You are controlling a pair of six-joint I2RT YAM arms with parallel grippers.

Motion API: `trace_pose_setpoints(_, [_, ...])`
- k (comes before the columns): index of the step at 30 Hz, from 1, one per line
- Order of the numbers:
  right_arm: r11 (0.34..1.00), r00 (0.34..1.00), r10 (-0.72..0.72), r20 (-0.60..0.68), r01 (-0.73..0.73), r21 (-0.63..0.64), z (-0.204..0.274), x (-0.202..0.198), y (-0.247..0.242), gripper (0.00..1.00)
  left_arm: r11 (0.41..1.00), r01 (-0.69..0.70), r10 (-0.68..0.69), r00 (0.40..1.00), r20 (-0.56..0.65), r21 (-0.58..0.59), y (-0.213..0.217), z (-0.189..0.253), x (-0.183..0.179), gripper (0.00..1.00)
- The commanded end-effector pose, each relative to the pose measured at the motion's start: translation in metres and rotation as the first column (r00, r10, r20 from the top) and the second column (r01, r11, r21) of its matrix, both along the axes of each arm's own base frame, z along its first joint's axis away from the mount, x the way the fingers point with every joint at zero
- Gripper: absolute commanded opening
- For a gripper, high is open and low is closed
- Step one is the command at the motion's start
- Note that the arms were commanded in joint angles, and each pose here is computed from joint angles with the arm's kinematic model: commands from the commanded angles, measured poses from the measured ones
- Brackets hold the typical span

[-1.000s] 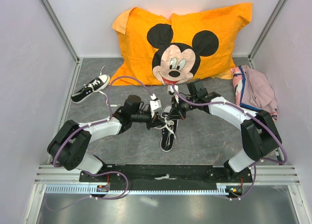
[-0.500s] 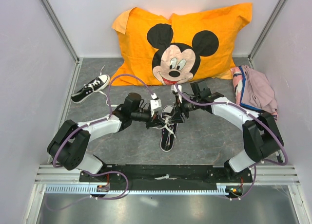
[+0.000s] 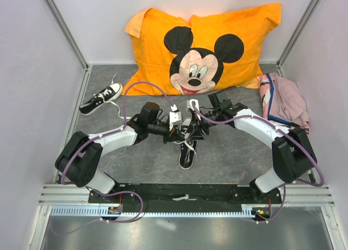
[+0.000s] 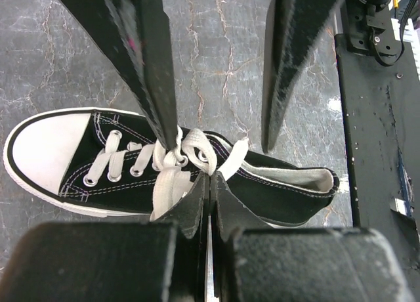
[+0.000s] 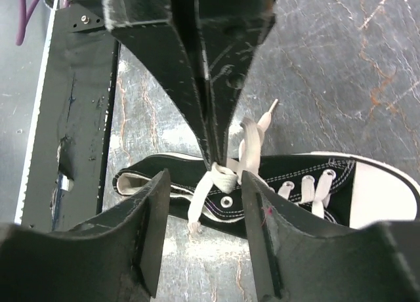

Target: Tie the shoes

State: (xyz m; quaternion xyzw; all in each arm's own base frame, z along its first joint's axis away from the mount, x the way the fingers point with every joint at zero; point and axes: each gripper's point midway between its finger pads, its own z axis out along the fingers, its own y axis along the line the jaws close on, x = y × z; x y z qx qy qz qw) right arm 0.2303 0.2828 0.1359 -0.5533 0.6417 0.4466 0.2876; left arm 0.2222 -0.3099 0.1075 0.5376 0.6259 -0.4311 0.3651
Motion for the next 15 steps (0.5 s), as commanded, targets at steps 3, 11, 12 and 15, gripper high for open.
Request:
trace_pose_setpoints(3, [0.998,0.997,0.046,0.065,-0.049,0.035,0.0119,0.0044,0.0105,0.39,0.998,0.053,-0.05,0.997,0.063,-0.034,-0.0063,0.0129,0.0043,0.02])
trace_pose_setpoints(11, [1.0,0.999,0.004,0.054,-0.005,0.023,0.0103,0.0084,0.0098,0.0,0.998,0.025,-0.022,0.998,0.058,-0.05,-0.0042,0.0176,0.0034,0.15])
trace_pose_setpoints(12, [1.0,0.999,-0.004,0.052,0.003,0.028,0.011,0.0097,0.0102,0.0,0.998,0.017,-0.015,0.999,0.05,-0.055,-0.0042,0.0187,0.0029,0.17])
trace_pose_setpoints(15, [0.999,0.999,-0.026,0.033,0.025,0.033,0.011,0.0112,0.0095,0.0,0.998,0.002,0.0,0.999,0.036,-0.069,-0.0043,0.0216,0.0019,0.29])
